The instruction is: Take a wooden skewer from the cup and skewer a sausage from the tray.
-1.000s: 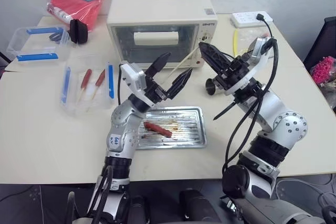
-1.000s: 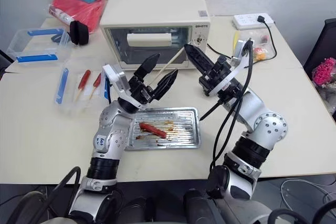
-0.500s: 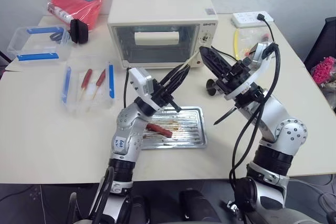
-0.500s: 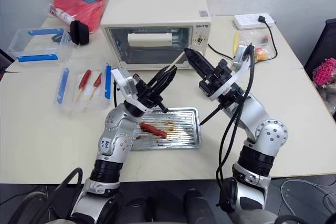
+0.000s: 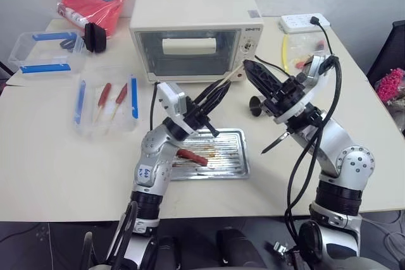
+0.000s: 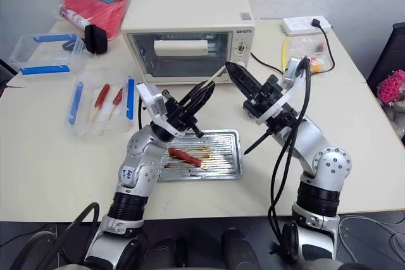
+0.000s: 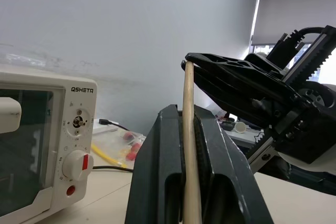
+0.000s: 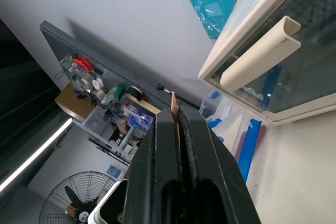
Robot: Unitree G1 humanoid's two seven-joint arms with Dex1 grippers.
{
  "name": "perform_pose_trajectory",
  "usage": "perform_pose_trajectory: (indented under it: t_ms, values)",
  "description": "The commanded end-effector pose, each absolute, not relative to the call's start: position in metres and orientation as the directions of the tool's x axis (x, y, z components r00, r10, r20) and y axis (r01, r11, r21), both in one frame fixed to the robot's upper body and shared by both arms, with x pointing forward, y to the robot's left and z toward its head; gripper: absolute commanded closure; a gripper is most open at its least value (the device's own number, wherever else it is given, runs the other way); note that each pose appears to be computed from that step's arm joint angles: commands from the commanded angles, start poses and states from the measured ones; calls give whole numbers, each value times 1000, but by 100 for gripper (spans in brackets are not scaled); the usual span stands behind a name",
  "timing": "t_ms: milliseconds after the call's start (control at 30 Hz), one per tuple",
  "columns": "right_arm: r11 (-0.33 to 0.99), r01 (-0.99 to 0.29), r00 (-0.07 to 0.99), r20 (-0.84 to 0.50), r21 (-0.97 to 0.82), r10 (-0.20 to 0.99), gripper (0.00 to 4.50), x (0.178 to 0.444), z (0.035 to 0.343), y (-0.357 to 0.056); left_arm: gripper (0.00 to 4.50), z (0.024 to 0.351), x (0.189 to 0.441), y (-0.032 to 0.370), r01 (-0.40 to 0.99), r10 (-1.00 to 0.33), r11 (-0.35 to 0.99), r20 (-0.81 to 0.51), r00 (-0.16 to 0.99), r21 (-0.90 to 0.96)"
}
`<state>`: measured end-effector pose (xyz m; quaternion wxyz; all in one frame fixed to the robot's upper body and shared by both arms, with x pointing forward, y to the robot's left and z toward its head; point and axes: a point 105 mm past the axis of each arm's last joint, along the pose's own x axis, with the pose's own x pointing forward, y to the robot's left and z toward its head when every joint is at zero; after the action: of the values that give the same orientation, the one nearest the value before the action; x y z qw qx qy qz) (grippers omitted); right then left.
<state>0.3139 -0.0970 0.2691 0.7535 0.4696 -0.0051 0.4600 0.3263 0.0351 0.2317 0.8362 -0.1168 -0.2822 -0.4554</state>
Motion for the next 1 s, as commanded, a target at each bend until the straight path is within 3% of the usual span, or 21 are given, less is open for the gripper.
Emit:
perform_pose_trajectory:
  t_ms: [33, 167, 367, 533, 633, 733, 867, 1000]
  values:
    - [146, -726, 546, 433, 672, 718, 353, 304, 268, -97, 450, 247, 328, 49, 793, -648, 605, 624, 437, 73]
    - [188, -727, 541, 382, 661, 749, 215, 299, 256, -108, 450, 247, 328, 58, 786, -651, 613, 617, 443, 83]
    - [445, -725, 593, 149, 526, 791, 5, 289, 221, -147, 450, 238, 320, 90, 768, -708, 620, 536, 461, 159]
    - [648, -706, 642, -128, 286, 756, 2, 272, 174, -199, 450, 230, 308, 141, 724, -730, 655, 427, 534, 216]
    - [626, -770, 579, -280, 120, 766, 2, 255, 152, -207, 450, 226, 301, 158, 705, -736, 666, 369, 568, 244]
    - [506, -862, 473, -410, -33, 780, 2, 237, 137, -204, 450, 218, 291, 177, 692, -746, 665, 285, 602, 281]
    - [418, -899, 433, -400, -128, 808, 2, 241, 145, -185, 450, 196, 273, 205, 696, -751, 655, 145, 645, 296]
    - [376, -910, 414, -325, -175, 850, 2, 265, 166, -136, 450, 185, 266, 231, 650, -679, 731, 137, 721, 208]
